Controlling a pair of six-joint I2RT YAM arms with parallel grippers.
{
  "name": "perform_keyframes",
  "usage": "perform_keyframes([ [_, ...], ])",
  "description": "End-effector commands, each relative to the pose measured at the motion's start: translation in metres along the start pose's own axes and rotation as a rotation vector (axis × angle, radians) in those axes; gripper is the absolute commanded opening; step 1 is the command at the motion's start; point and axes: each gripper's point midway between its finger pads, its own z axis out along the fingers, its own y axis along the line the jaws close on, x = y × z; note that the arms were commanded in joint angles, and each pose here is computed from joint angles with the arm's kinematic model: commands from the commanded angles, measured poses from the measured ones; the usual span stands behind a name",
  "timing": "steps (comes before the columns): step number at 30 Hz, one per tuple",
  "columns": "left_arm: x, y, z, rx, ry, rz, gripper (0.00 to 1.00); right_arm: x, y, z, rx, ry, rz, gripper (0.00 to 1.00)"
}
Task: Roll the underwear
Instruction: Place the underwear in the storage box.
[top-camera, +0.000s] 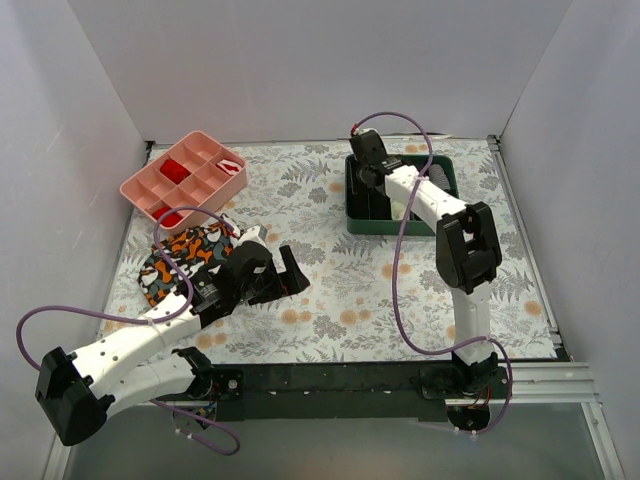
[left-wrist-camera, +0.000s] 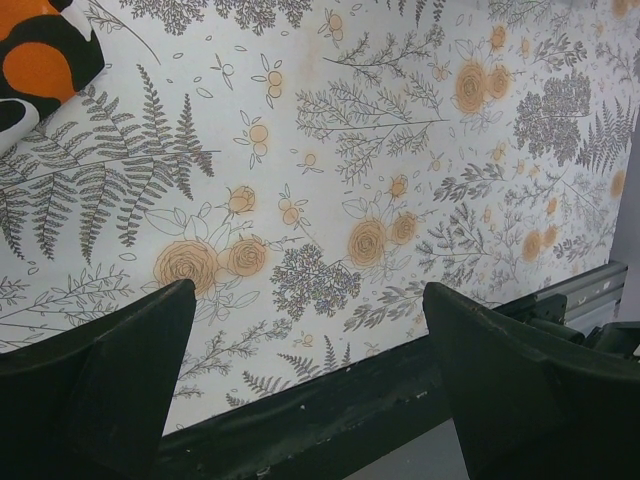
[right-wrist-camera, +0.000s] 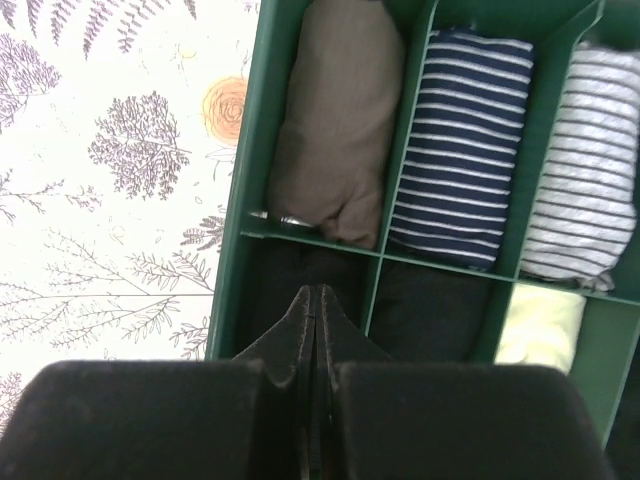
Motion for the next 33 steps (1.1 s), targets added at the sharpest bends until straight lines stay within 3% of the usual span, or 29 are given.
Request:
perform_keyframes([
  [1,-0.009,-0.004,-0.006,0.007,-0.030,-0.012,0.98,-0.026,0.005,-0.004,-0.026,-0.052,-0.002,0.01],
  [14,-0.003,0.008,-0.001,-0.026,-0.024,-0.022,0.98,0.019,0.006,0.029,-0.043,0.043,0.013,0.01],
  [19,-0.005,0.007,0.000,-0.034,-0.026,-0.013,0.98,0.015,0.007,0.036,-0.040,0.050,-0.001,0.01],
  [24,-0.005,0.008,-0.003,-0.033,-0.033,-0.024,0.98,-0.024,0.006,0.011,-0.043,-0.052,-0.021,0.01],
  [27,-0.004,0.008,-0.005,-0.027,-0.035,-0.031,0.98,-0.047,0.005,-0.015,-0.061,-0.123,-0.040,0.07],
  [33,-0.006,0.005,-0.008,-0.007,-0.044,-0.031,0.98,-0.045,0.003,-0.041,-0.086,-0.136,-0.055,0.11],
])
